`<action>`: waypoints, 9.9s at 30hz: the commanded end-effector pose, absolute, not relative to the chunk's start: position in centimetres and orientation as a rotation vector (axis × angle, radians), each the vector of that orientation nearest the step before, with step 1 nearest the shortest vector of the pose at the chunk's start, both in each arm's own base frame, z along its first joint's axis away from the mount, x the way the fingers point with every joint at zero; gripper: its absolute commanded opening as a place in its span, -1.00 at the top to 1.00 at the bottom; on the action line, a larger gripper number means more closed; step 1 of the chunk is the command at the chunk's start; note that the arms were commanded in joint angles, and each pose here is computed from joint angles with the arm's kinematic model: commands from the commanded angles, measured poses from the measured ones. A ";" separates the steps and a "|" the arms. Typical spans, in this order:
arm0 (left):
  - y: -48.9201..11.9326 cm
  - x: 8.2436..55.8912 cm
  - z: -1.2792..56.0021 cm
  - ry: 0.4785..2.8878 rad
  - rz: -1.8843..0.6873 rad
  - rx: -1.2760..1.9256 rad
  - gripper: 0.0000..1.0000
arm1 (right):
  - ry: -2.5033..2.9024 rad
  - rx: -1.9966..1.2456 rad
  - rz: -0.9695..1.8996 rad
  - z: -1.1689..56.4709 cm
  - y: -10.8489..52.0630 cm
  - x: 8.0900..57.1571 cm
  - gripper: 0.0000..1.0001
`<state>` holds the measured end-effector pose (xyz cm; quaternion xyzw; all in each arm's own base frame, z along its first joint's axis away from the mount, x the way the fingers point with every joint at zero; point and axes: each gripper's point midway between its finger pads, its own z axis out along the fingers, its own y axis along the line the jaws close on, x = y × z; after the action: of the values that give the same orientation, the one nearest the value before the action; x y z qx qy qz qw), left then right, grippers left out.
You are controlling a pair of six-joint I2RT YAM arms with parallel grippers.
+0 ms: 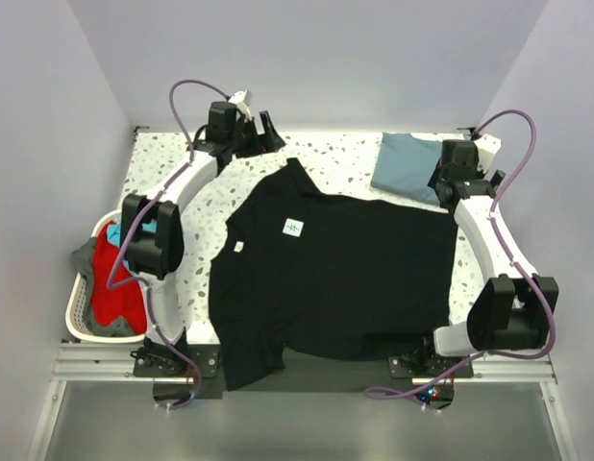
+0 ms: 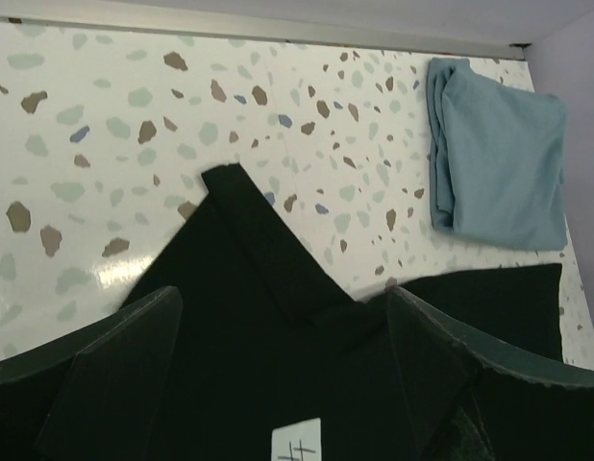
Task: Fold and stack the t-shirts
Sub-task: Flatten the tshirt out, then fold the tshirt
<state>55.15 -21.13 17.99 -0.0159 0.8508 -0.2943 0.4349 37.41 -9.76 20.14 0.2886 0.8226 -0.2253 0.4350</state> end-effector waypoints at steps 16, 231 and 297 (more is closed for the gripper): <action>-20.6 41.9 11.3 2.406 -0.766 -0.060 -0.87 | 2.418 0.705 0.123 9.3 2.4 33.3 -0.97; -5.0 35.3 9.0 2.462 -0.408 -0.357 1.00 | 2.783 0.944 -0.130 1.7 3.4 14.8 -0.79; -4.3 27.3 17.4 2.405 -0.441 -0.374 1.00 | 3.098 0.648 0.139 7.9 6.6 9.6 1.00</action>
<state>27.76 -4.64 15.56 -0.1445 0.9221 -0.1759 0.3130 10.72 6.42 6.66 0.2244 0.9739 0.0353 0.0001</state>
